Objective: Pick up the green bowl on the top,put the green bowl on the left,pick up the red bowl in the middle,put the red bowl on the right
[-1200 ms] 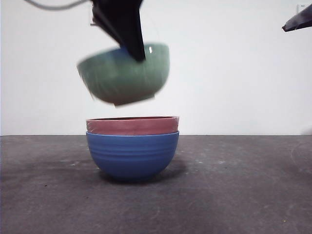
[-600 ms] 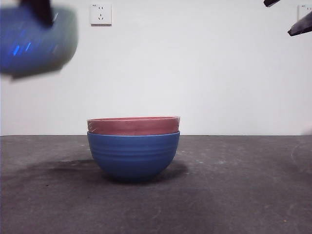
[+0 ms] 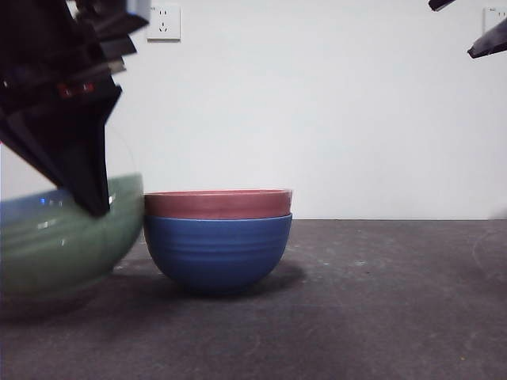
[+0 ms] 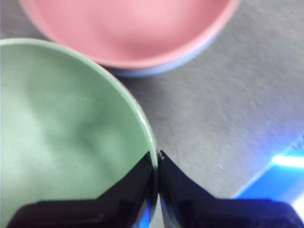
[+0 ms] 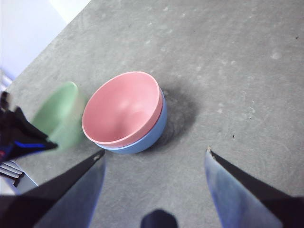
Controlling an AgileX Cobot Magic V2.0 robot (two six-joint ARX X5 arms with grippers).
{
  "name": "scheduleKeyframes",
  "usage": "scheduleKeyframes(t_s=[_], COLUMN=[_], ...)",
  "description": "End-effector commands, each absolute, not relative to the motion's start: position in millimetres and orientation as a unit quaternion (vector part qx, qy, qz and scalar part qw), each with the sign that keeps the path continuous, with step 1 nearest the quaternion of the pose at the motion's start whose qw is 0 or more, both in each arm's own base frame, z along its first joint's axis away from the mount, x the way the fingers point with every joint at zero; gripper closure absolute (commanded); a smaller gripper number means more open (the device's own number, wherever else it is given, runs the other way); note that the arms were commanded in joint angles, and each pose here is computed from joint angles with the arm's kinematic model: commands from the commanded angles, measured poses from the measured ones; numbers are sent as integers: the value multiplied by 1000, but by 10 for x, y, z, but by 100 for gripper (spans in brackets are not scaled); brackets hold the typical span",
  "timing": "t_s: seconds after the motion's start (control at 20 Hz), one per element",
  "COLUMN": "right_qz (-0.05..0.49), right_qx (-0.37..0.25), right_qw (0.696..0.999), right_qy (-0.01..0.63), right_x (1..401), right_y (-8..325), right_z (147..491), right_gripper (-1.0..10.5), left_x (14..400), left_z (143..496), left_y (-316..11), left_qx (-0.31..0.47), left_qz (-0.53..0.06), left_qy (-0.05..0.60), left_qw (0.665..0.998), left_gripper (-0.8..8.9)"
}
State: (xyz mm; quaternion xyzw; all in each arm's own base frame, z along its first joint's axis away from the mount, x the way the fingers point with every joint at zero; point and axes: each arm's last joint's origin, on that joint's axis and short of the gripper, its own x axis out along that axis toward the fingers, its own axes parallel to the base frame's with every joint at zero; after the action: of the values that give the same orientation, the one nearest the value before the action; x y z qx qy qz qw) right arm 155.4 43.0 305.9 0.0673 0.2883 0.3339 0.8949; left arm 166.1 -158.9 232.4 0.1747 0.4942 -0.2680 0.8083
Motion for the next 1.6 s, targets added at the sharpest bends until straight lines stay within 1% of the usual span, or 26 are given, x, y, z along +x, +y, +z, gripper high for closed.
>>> scheduleKeyframes(t_s=[0.05, 0.25, 0.3, 0.4, 0.45, 0.6, 0.65, 0.75, 0.9, 1.0, 1.1, 1.15, 1.2, 1.3, 1.35, 1.45, 1.6], right_qz=[335, 335, 335, 335, 336, 346, 350, 368, 402, 417, 435, 444, 456, 469, 472, 472, 477], right_qx=[63, 63, 63, 63, 63, 65, 71, 66, 32, 0, -36, -52, -68, -105, -127, -175, -233], right_qw=[897, 897, 897, 897, 897, 897, 895, 887, 874, 866, 854, 848, 839, 824, 815, 799, 769], right_qy=[282, 282, 282, 282, 281, 266, 266, 270, 271, 276, 282, 285, 289, 302, 311, 330, 356], right_x=[1555, 1555, 1555, 1556, 1557, 1576, 1587, 1639, 1764, 1862, 1953, 1995, 2040, 2117, 2149, 2193, 2203], right_y=[432, 432, 432, 433, 434, 479, 504, 587, 782, 967, 1188, 1312, 1442, 1691, 1826, 2088, 2437], right_z=[3077, 3077, 3077, 3077, 3080, 3112, 3130, 3184, 3281, 3342, 3398, 3425, 3449, 3483, 3476, 3402, 3136], right_gripper=[604, 604, 603, 603, 602, 601, 601, 601, 604, 604, 617, 659, 681, 696, 696, 695, 694], left_x=[1687, 1728, 1722, 1697, 1686, 1638, 1615, 1549, 1397, 1303, 1227, 1196, 1165, 1103, 1060, 985, 938], left_z=[2177, 2028, 2028, 2065, 2094, 2329, 2455, 2751, 3182, 3386, 3509, 3541, 3564, 3595, 3609, 3626, 3606], left_y=[-1623, -1669, -1668, -1649, -1635, -1588, -1567, -1502, -1336, -1190, -1009, -899, -778, -545, -454, -351, -327], left_qx=[185, 194, 193, 185, 184, 171, 161, 140, 104, 84, 70, 73, 80, 86, 80, 63, 46], left_qz=[-262, -260, -263, -268, -266, -270, -276, -288, -303, -301, -270, -236, -191, -97, -75, -71, -101], left_qy=[519, 550, 554, 555, 554, 536, 520, 477, 405, 370, 343, 333, 324, 313, 311, 309, 327], left_qw=[792, 769, 766, 765, 768, 782, 792, 819, 856, 875, 897, 910, 923, 941, 944, 946, 939], left_gripper=[822, 805, 724, 453, 402, 404, 404, 404, 404, 404, 404, 404, 404, 404, 404, 404, 404])
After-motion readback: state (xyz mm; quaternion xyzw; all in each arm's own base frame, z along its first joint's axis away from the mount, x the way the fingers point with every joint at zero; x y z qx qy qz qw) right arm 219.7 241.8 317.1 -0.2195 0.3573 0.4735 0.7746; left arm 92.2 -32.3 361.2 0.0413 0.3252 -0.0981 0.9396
